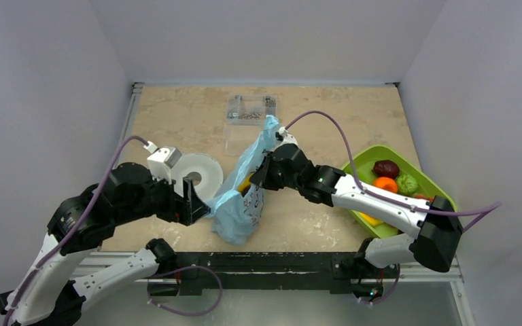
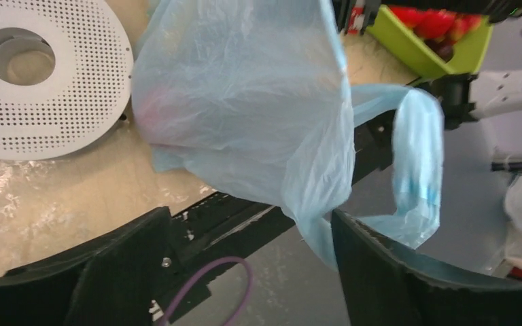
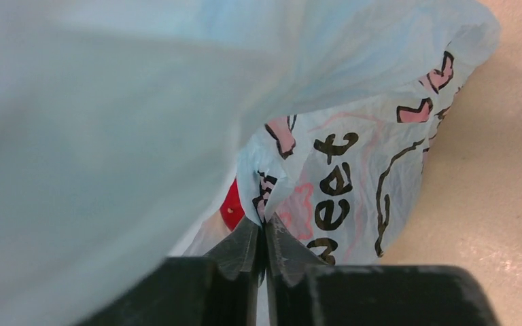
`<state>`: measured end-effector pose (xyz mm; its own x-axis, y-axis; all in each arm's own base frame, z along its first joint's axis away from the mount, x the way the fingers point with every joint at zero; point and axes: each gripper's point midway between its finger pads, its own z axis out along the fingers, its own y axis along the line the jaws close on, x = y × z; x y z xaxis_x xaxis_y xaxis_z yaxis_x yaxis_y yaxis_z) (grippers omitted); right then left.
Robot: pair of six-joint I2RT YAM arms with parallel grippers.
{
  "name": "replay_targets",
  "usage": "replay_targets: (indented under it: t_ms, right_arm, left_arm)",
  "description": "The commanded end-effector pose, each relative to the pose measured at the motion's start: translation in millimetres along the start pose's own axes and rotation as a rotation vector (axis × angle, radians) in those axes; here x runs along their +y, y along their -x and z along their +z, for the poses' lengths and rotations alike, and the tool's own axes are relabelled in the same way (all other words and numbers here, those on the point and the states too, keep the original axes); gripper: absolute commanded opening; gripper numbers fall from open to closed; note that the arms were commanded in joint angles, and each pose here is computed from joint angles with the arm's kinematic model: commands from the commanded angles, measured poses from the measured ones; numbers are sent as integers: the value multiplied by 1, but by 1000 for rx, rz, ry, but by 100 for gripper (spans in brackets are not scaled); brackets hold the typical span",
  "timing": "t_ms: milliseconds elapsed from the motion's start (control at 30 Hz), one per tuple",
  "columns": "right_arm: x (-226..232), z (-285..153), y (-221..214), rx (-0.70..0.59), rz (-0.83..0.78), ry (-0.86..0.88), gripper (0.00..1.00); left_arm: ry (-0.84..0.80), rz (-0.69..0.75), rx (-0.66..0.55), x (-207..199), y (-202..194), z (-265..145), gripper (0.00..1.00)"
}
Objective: Take the fake fruits out of the plastic bag
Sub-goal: Adjust the plastic bag at the center of the board.
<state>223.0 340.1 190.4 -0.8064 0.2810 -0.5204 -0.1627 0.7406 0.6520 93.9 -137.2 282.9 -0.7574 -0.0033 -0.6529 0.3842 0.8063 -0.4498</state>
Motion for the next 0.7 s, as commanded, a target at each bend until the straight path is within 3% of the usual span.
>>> replay_targets:
  t_ms: [0, 167, 333, 667]
  right_arm:
    - [18, -10, 10, -52, -54, 70, 0]
    - [31, -22, 17, -71, -78, 125, 0]
    - [36, -27, 20, -82, -79, 149, 0]
    - [43, -38, 26, -97, -97, 173, 0]
  left_arm:
    - [-33, 90, -71, -20, 36, -29, 99]
    - [17, 179, -101, -35, 83, -35, 100]
    - [113, 245, -69, -35, 117, 1, 100]
    - [265, 292, 136, -2, 97, 106, 99]
